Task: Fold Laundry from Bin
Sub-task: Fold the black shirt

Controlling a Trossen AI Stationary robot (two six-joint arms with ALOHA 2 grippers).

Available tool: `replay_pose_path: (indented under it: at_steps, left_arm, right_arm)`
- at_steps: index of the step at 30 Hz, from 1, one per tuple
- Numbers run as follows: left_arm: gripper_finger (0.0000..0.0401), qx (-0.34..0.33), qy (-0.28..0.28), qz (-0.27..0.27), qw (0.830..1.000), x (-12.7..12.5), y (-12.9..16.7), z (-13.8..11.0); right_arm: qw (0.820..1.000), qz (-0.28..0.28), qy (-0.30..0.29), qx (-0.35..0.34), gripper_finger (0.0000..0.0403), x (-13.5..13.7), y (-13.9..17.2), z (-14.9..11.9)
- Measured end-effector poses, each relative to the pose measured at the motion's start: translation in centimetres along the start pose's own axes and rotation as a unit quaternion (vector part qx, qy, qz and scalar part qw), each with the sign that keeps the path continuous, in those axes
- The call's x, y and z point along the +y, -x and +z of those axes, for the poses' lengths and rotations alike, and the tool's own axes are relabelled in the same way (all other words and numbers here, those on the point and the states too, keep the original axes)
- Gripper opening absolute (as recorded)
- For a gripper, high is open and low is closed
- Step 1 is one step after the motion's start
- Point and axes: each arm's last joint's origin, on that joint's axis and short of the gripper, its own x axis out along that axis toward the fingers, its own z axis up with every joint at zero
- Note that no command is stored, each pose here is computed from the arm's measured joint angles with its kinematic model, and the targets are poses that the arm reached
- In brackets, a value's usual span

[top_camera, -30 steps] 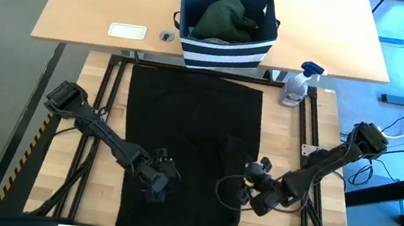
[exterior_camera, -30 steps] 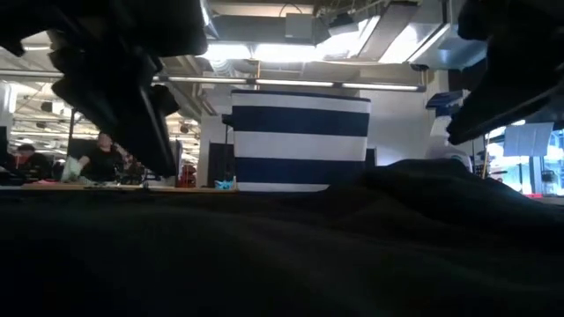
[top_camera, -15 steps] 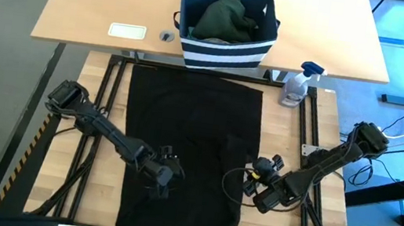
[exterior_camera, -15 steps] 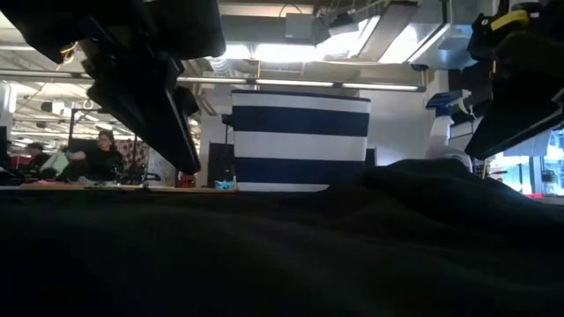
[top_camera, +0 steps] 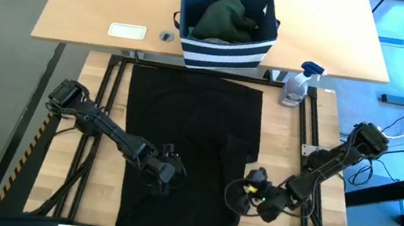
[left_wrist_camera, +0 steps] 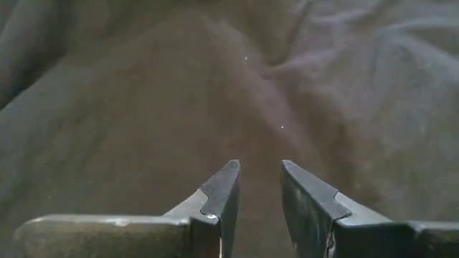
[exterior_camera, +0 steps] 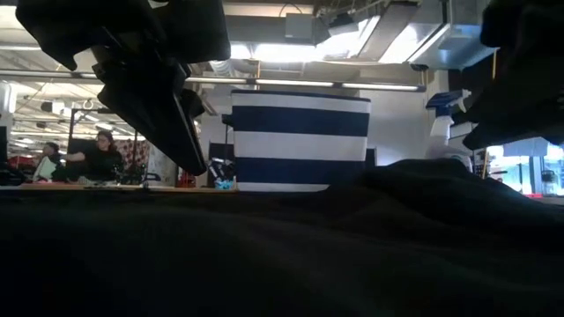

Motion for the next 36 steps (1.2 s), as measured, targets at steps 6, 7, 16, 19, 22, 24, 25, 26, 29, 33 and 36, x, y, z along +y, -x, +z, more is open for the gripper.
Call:
replay_pose_path:
  at_steps: [6, 7, 16, 19, 22, 24, 25, 26, 29, 33, 36]
  left_arm:
    - [0.0095, -0.010, -0.001, -0.005, 1.000, -0.1, 0.0, 0.2]
    - [0.0095, -0.013, -0.005, -0.007, 1.000, -0.1, 0.0, 0.3]
    - [0.0095, -0.029, -0.004, -0.012, 1.000, -0.1, 0.0, 0.7]
    - [0.0095, -0.038, -0.002, -0.016, 0.999, -0.2, 0.0, 0.8]
    - [0.0095, -0.043, -0.001, -0.019, 0.999, -0.2, 0.0, 0.9]
    - [0.0095, -0.043, -0.001, -0.019, 0.999, -0.2, 0.0, 0.9]
    - [0.0095, -0.043, -0.001, -0.019, 0.999, -0.2, 0.0, 0.9]
    - [0.0095, -0.042, -0.001, -0.020, 0.999, -0.2, 0.0, 0.9]
    - [0.0095, -0.015, 0.005, -0.048, 0.999, -0.3, 0.0, 0.6]
    - [0.0095, 0.061, 0.029, -0.079, 0.995, -0.7, 0.2, -0.7]
    - [0.0095, 0.128, 0.039, -0.085, 0.987, -1.5, 0.6, -2.3]
  right_arm:
    - [0.996, -0.023, -0.045, -0.073, 0.0198, -3.6, 2.9, -0.5]
    - [0.995, -0.018, -0.056, -0.079, 0.0198, -4.4, 3.0, -0.7]
    - [0.991, -0.020, -0.111, -0.075, 0.0198, -8.7, 2.0, -0.4]
    - [0.993, -0.023, -0.099, -0.057, 0.0198, -9.0, 1.2, 0.3]
    - [0.995, -0.001, -0.090, -0.053, 0.0198, -8.7, 0.6, 1.5]
    - [0.995, 0.014, -0.087, -0.048, 0.0198, -8.7, 0.2, 2.2]
    - [0.995, 0.016, -0.086, -0.044, 0.0198, -8.8, 0.0, 2.4]
    - [0.996, 0.015, -0.083, -0.040, 0.0198, -8.9, -0.1, 2.6]
    - [0.995, 0.026, -0.081, -0.045, 0.0198, -8.9, -0.3, 3.1]
    - [0.993, 0.078, -0.056, -0.074, 0.0198, -8.0, -0.1, 3.9]
    - [0.991, 0.091, -0.036, -0.093, 0.0198, -7.2, 0.3, 4.8]
